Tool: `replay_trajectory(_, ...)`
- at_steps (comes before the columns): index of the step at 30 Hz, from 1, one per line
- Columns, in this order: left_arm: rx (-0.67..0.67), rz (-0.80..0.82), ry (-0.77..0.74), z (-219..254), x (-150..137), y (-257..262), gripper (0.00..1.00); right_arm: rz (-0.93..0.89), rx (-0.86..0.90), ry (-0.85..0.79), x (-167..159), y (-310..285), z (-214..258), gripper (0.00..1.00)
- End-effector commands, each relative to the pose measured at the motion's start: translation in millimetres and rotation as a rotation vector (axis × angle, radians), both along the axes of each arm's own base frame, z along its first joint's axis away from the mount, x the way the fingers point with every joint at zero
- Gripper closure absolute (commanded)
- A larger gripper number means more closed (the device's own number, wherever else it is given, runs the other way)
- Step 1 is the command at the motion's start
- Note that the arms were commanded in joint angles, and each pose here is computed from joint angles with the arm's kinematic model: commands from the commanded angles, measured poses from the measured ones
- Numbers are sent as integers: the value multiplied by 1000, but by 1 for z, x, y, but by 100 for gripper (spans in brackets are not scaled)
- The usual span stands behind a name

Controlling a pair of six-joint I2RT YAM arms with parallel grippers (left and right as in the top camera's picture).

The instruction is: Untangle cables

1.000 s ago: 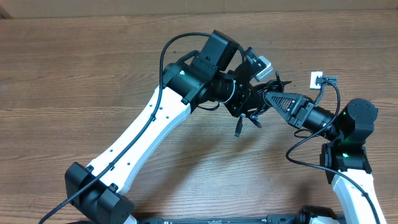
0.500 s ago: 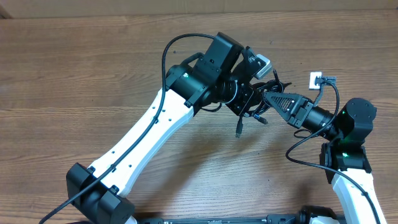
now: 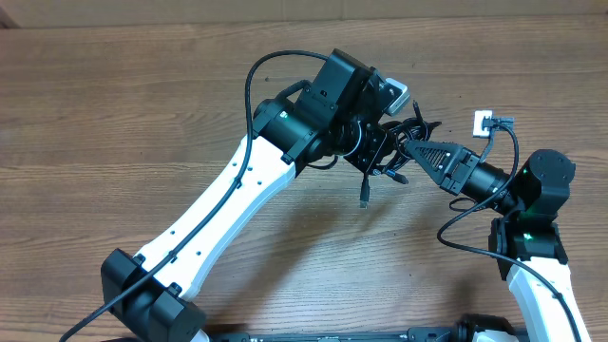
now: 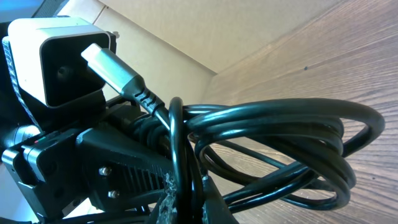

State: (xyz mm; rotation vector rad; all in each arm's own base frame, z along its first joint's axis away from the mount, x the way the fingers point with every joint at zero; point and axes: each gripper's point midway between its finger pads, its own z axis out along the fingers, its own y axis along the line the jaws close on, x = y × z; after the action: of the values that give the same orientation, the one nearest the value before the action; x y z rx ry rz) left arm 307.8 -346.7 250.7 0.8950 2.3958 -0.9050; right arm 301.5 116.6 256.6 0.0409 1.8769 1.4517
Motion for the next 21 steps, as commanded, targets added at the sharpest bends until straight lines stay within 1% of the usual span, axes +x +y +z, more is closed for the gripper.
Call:
replay_trajectory(1, 13, 53, -26, 2, 11, 7, 96, 56, -3, -46, -8, 7, 11, 96)
replay_trajectory(7, 26, 74, -35, 1, 15, 9, 96, 56, 4, -33, -8, 7, 11, 96)
replay_trajectory(15, 124, 412, -34, -8, 48, 41, 96, 58, 28, 98, -12, 7, -7, 96)
replay_trajectory(21, 130, 516, -12, -9, 54, 49, 95, 58, 32, 124, -13, 7, -10, 96)
